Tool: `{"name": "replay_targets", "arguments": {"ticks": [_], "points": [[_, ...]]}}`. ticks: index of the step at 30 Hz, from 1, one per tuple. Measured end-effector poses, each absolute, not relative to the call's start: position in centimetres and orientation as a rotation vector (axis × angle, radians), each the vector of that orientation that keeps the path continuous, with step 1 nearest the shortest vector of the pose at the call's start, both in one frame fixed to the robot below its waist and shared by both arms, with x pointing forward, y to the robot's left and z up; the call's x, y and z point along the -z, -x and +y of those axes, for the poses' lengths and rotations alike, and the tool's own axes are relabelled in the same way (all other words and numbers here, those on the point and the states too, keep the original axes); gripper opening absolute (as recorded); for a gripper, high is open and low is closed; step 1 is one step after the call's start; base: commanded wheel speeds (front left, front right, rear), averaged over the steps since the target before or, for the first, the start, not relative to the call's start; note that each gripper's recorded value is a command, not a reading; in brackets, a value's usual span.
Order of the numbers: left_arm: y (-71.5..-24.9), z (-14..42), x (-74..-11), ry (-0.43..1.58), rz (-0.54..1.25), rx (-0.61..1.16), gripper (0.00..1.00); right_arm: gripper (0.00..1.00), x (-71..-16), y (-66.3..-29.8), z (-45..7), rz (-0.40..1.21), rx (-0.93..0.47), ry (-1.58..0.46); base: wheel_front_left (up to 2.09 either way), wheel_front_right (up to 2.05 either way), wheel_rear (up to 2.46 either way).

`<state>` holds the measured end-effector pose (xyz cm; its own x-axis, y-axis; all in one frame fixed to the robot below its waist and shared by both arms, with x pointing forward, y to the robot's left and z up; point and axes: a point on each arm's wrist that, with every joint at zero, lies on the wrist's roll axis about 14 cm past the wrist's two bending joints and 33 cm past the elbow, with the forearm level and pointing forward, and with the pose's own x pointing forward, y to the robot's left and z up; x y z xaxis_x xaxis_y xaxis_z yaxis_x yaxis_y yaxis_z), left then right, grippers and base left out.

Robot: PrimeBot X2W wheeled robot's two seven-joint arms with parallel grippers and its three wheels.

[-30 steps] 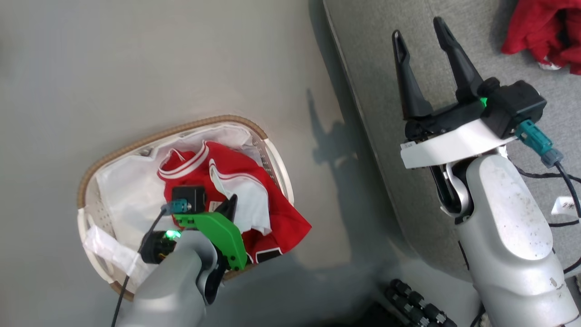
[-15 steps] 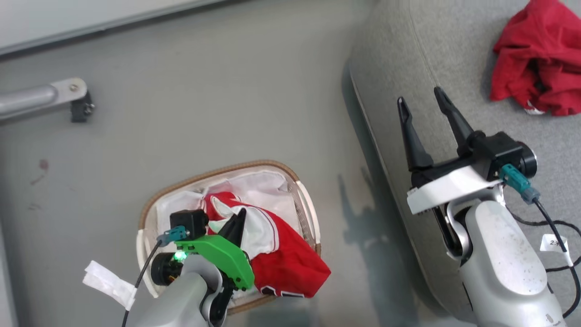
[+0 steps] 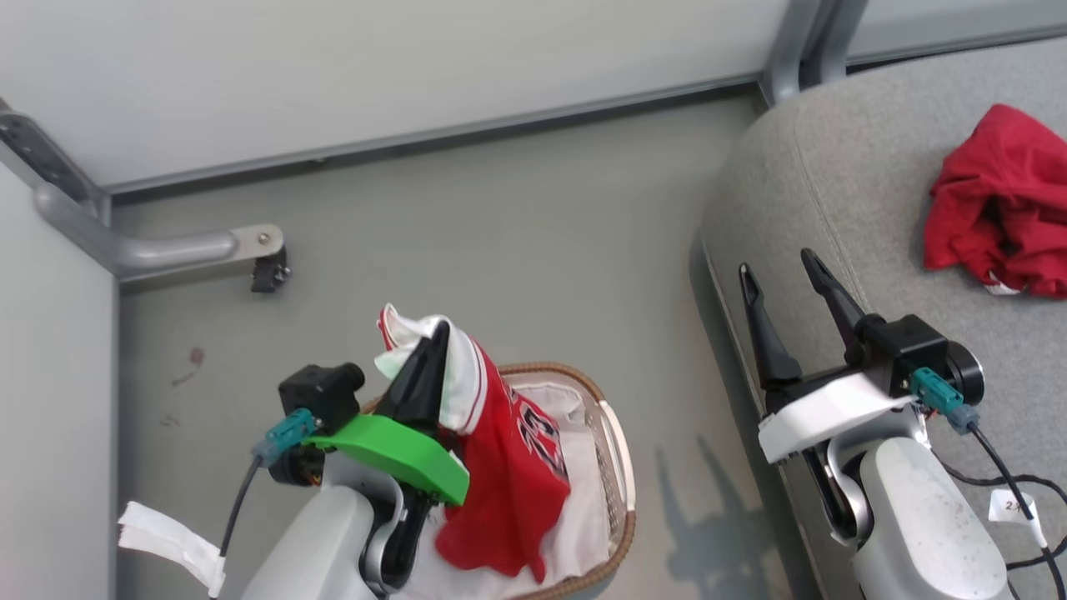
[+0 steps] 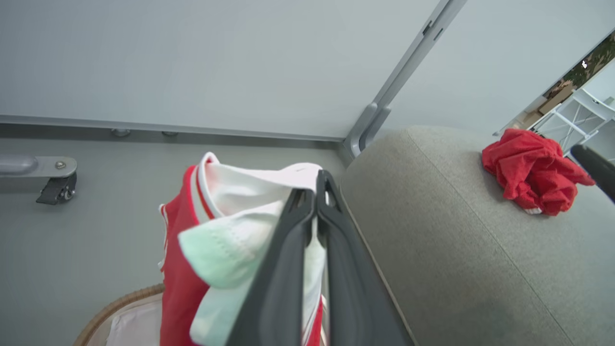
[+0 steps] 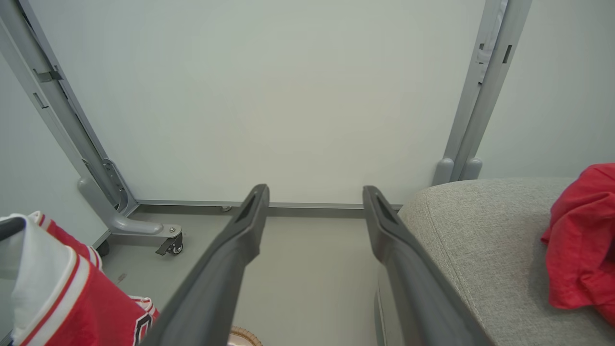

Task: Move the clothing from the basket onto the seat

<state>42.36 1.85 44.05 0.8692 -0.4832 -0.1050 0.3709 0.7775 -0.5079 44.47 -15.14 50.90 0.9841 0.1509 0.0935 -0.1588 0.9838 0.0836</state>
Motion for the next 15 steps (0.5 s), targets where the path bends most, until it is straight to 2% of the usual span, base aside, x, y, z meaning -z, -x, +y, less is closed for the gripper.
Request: {"name": "replay_targets", "arguments": {"ticks": [6, 15], "points": [[-42.9, 3.1, -51.3, 0.484, 0.01, 0.474, 0.0, 1.0, -51.7, -43.1, -13.9, -0.102, -0.187, -0.099, 0.0, 0.0, 0.0], [-42.9, 4.4, -59.2, 0.448, -0.223, 0.488, 0.0, 1.0, -52.2, -41.8, -12.5, -0.109, -0.23, -0.098, 0.0, 0.0, 0.0]]}}
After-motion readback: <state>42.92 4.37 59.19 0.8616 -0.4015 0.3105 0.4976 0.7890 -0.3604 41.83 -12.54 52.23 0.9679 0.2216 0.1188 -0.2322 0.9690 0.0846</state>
